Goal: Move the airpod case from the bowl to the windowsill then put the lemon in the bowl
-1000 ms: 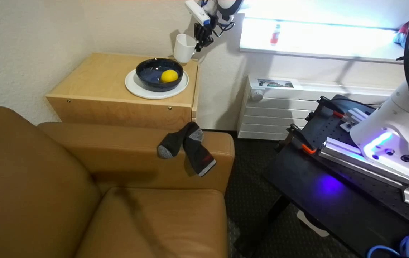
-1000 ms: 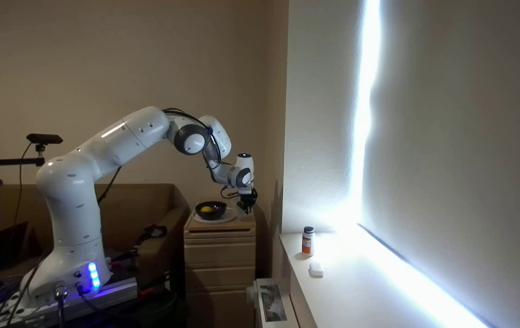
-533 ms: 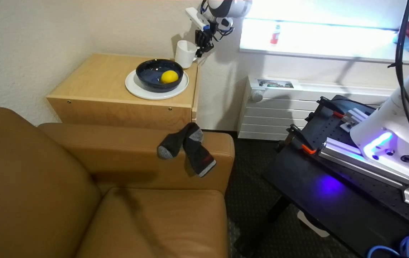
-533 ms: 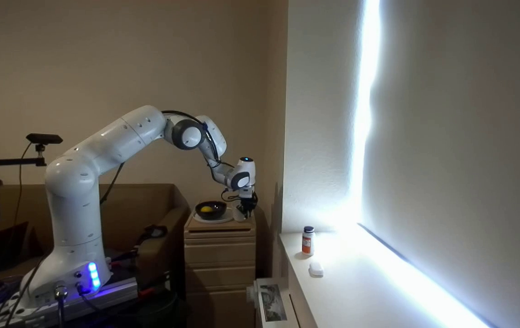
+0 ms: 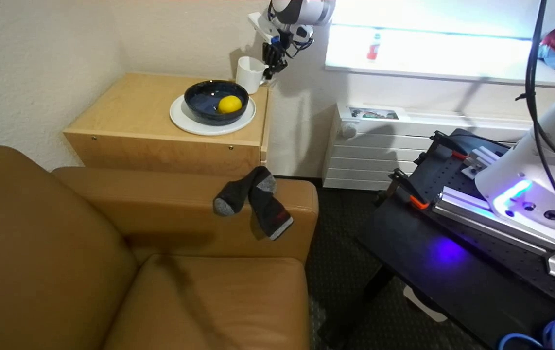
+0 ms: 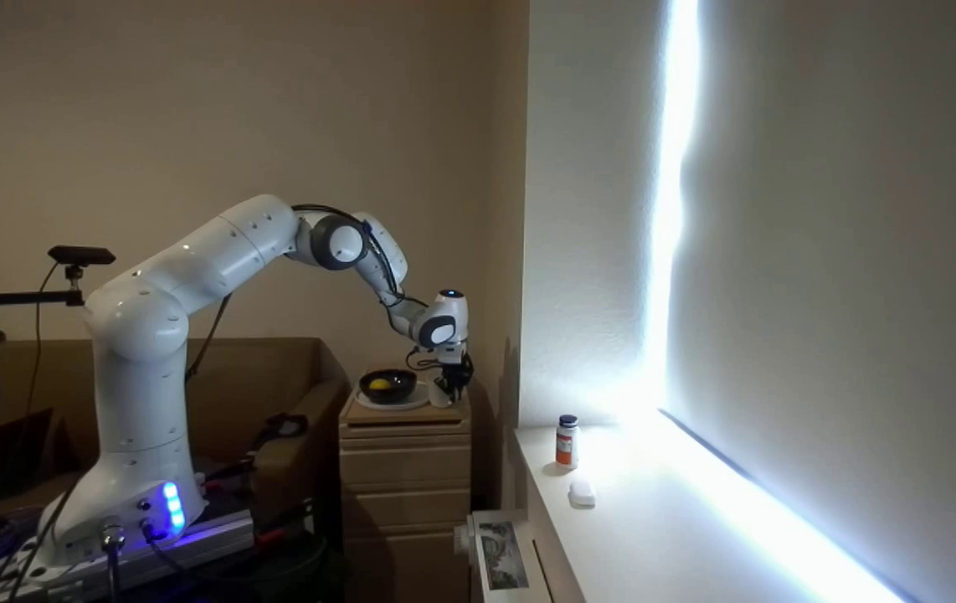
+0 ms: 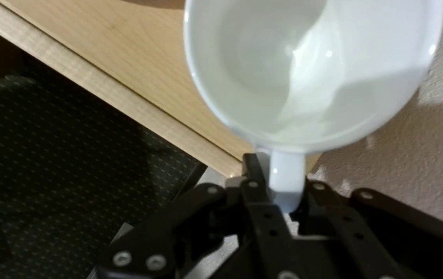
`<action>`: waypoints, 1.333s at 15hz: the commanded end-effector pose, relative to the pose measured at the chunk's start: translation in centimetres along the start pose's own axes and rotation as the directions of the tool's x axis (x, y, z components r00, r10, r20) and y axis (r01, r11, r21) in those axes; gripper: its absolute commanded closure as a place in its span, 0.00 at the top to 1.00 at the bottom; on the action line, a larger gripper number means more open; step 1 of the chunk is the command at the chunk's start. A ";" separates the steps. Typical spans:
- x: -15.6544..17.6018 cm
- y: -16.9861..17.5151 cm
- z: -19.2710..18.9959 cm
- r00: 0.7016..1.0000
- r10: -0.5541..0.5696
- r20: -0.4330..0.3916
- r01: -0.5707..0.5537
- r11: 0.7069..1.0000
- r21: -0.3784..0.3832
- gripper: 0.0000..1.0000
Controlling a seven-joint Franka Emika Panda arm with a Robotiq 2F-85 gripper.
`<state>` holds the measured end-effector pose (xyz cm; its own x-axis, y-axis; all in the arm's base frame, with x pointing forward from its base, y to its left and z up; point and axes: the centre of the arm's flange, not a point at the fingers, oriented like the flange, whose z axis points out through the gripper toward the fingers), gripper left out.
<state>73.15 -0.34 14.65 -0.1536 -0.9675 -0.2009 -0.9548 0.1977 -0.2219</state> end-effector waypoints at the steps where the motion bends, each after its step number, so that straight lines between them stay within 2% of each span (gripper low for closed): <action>1: -0.3 -0.3 -0.1 1.000 0.006 -0.019 -0.006 1.000 -0.012 0.05; 4: -0.6 -0.3 -0.2 0.999 0.005 -0.039 -0.005 1.000 -0.010 0.05; 5: -0.8 -0.3 -0.2 0.999 0.003 -0.047 -0.003 1.000 0.000 0.35; 14: -1.3 1.0 -2.5 0.998 -0.065 0.001 0.064 0.997 0.048 0.98; 20: -0.4 3.2 -5.4 0.994 -0.105 -0.017 0.107 0.983 0.150 1.00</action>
<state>72.61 0.46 17.58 -0.0797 -0.9836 -0.1620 -0.9286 0.1324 -0.3467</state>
